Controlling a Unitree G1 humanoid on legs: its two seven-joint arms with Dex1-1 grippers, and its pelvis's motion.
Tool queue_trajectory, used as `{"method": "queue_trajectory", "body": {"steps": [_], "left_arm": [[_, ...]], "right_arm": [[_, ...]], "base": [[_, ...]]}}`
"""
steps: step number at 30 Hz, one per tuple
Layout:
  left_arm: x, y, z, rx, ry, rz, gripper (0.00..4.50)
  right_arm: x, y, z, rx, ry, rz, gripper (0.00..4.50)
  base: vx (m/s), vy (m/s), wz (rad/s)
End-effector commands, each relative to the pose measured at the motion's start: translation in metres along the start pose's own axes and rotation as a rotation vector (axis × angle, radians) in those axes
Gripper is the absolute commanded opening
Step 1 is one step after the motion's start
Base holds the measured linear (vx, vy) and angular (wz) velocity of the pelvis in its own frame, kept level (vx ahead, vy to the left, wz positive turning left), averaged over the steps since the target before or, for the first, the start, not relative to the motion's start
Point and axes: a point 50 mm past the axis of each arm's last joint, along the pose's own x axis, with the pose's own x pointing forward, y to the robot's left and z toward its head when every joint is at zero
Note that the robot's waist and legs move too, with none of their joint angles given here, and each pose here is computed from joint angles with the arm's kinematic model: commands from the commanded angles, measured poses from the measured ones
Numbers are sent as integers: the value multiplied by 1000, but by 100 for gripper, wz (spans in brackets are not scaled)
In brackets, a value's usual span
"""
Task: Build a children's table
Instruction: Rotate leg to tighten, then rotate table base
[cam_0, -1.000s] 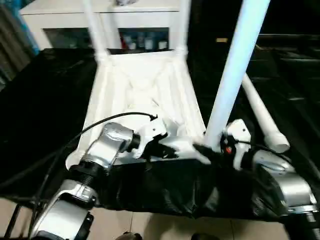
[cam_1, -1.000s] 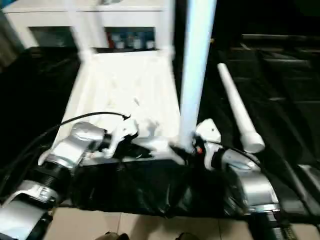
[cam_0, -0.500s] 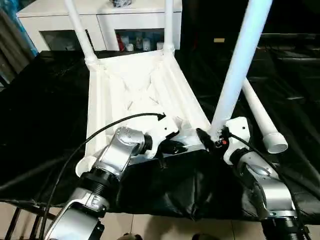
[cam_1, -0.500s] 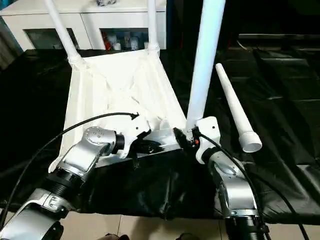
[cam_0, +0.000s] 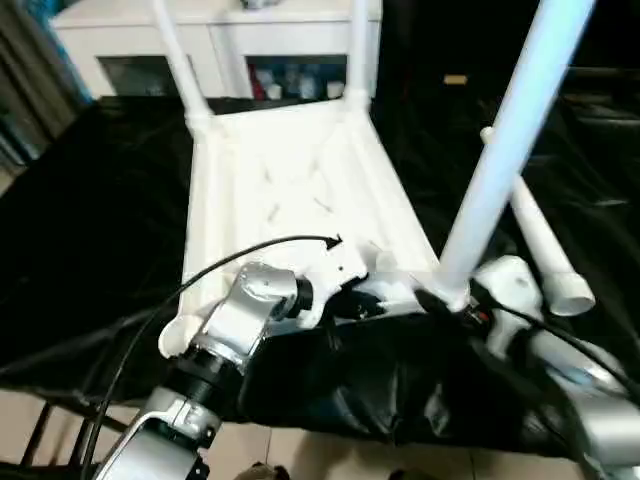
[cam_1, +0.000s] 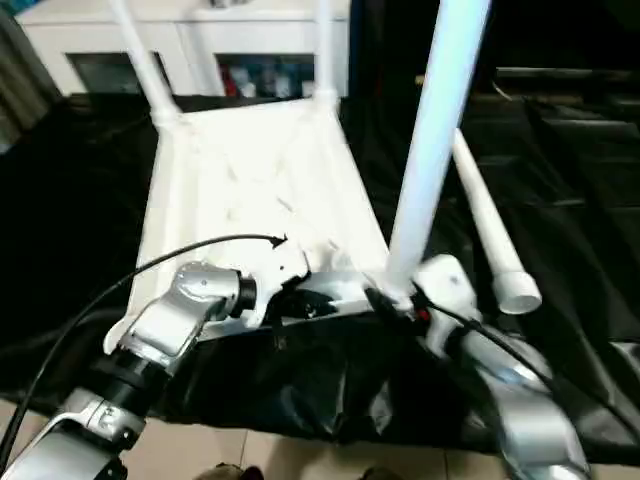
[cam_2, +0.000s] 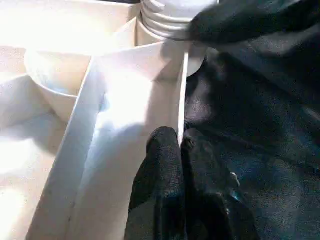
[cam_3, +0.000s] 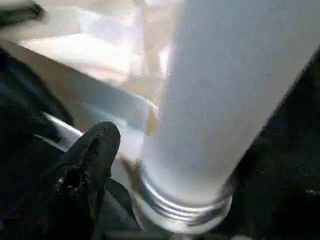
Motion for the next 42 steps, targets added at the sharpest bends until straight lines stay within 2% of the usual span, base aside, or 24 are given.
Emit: {"method": "queue_trajectory", "body": {"steps": [1,2,4,5,7,10,11,13,16,20,21,24,26,28,29,31,32,33,34,35,38,42], "left_arm": [[8,-5,2,2,-27,2,0],[8,-5,2,2,-27,2,0],[8,-4,3,24,-30,20,44],[5,-4,6,-2,-55,12,55],[3,-4,9,-16,-73,11,55],[-12,4,15,6,-90,74,74],[-18,8,17,7,-101,98,94],[-24,10,19,7,-109,113,97],[-51,25,25,13,-133,215,97],[-60,29,23,22,-116,237,97],[-73,34,16,22,-73,256,97],[-88,40,10,12,-26,295,97],[-103,49,7,3,10,377,97],[-124,62,1,28,107,495,97],[-139,70,-3,51,186,583,97],[-146,74,-5,65,221,628,97],[-162,82,-9,81,291,740,97],[-162,82,-9,81,291,740,97],[-176,87,-16,106,378,811,97],[-176,87,-16,106,378,811,97],[-184,85,-37,101,499,818,97],[-182,82,-44,107,529,792,97]], "right_arm": [[2,17,9,10,-56,122,388],[2,17,9,10,-56,122,388],[-4,12,7,11,-46,111,393],[-12,10,6,3,-27,118,393],[-18,10,6,7,-14,126,393],[-33,10,4,26,26,163,393],[-37,12,3,28,39,182,393],[-39,14,3,26,48,196,393],[-42,13,2,13,59,189,393],[-40,7,2,-4,58,151,393],[-38,11,2,22,56,199,393],[-36,18,4,46,51,266,393],[-33,23,5,75,47,320,393],[-25,26,2,88,54,357,393],[-19,27,0,88,60,370,393],[-16,26,-1,86,62,366,393],[-7,23,-1,90,55,351,393],[-7,23,-1,90,55,351,393],[1,20,-1,101,49,316,393],[1,20,-1,101,49,316,393],[17,8,-2,60,58,238,393],[26,-3,-1,46,49,157,393]], "base": [[0,0,0],[0,0,0],[0,0,0],[0,0,0],[0,0,0],[0,0,0],[0,0,0],[0,0,0],[-41,-1,0],[-14,1,0],[0,0,0],[0,0,0],[0,0,0],[0,0,0],[0,0,0],[0,0,0],[0,0,0],[0,0,0],[0,0,0],[0,0,0],[0,0,0],[0,0,0]]}}
